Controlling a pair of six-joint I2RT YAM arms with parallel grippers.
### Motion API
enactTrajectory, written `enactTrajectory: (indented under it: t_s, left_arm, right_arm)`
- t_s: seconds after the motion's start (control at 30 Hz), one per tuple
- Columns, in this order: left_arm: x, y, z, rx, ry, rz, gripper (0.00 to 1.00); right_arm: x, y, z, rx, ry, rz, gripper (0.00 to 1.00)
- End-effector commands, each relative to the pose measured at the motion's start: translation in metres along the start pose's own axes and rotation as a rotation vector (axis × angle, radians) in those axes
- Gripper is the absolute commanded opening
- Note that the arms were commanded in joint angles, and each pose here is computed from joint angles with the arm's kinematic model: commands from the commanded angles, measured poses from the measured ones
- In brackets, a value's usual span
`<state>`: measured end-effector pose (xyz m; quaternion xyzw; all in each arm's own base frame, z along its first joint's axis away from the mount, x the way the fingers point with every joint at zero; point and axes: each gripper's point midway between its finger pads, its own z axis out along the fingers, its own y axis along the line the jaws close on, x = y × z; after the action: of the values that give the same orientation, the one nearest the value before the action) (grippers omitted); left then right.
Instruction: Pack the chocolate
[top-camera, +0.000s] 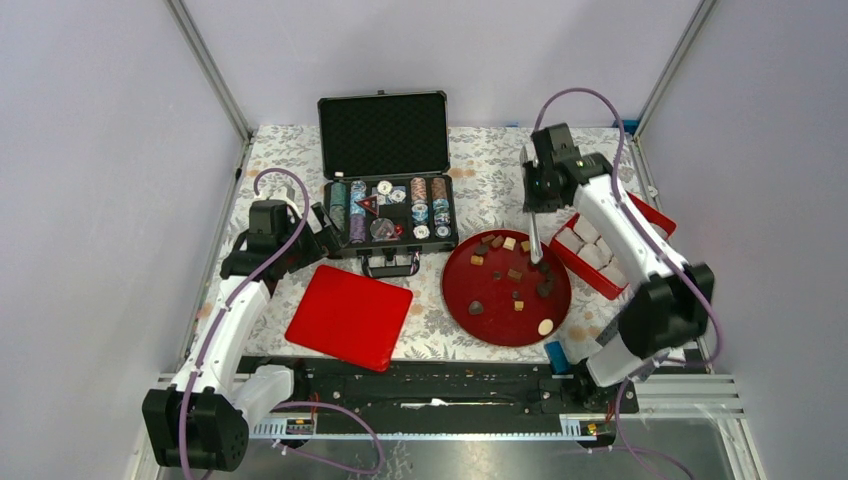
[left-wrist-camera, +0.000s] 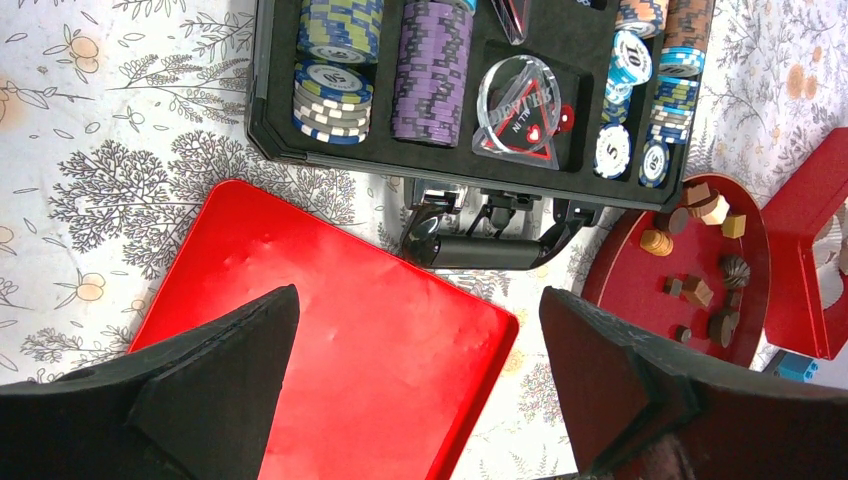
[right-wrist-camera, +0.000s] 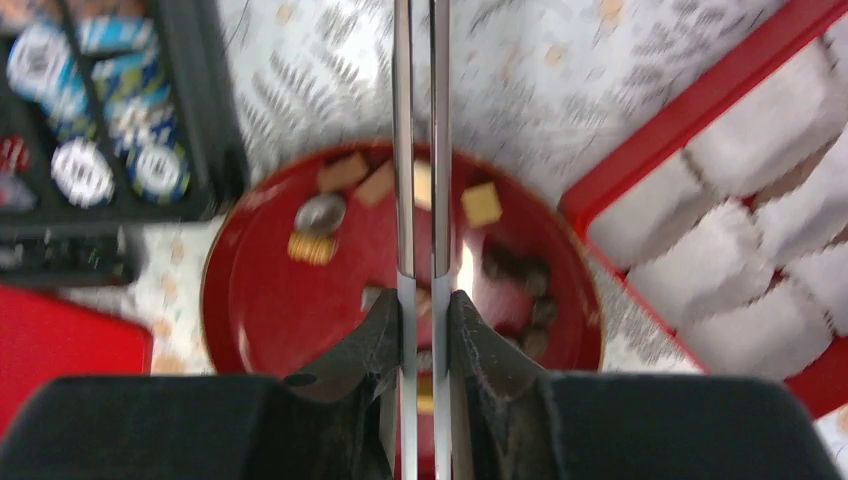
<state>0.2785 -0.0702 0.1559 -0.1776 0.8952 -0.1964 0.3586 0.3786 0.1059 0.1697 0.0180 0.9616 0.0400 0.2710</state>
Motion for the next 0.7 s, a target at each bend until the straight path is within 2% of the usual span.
enactTrajectory:
  t_s: [0.0,0.23,0.4,0.5,0.67]
  left_arm:
    - [-0.022,-0.019,-0.010,0.071,-0.076,0.040,0.99]
    - [-0.027,-0.023,-0.012,0.077,-0.087,0.047,0.99]
    - [-0.027,-0.022,-0.009,0.074,-0.077,0.045,0.99]
    - [-0.026,-0.023,-0.010,0.077,-0.077,0.044,0.99]
    - [-0.025,-0.022,-0.012,0.078,-0.082,0.045,0.99]
  right_arm:
    - [0.046,0.011,-0.046,-0.015,-0.009,-0.010,0.15]
    - [0.133,-0.004,-0.081,-0.025,0.119,-0.015,0.15]
    - [0.182,-0.016,-0.086,-0.028,0.251,-0.045,0.19]
    - [0.203,-0.016,-0.083,-0.045,0.320,-0.057,0.23]
    - [0.210,-0.010,-0.082,-0.077,0.356,-0.061,0.29]
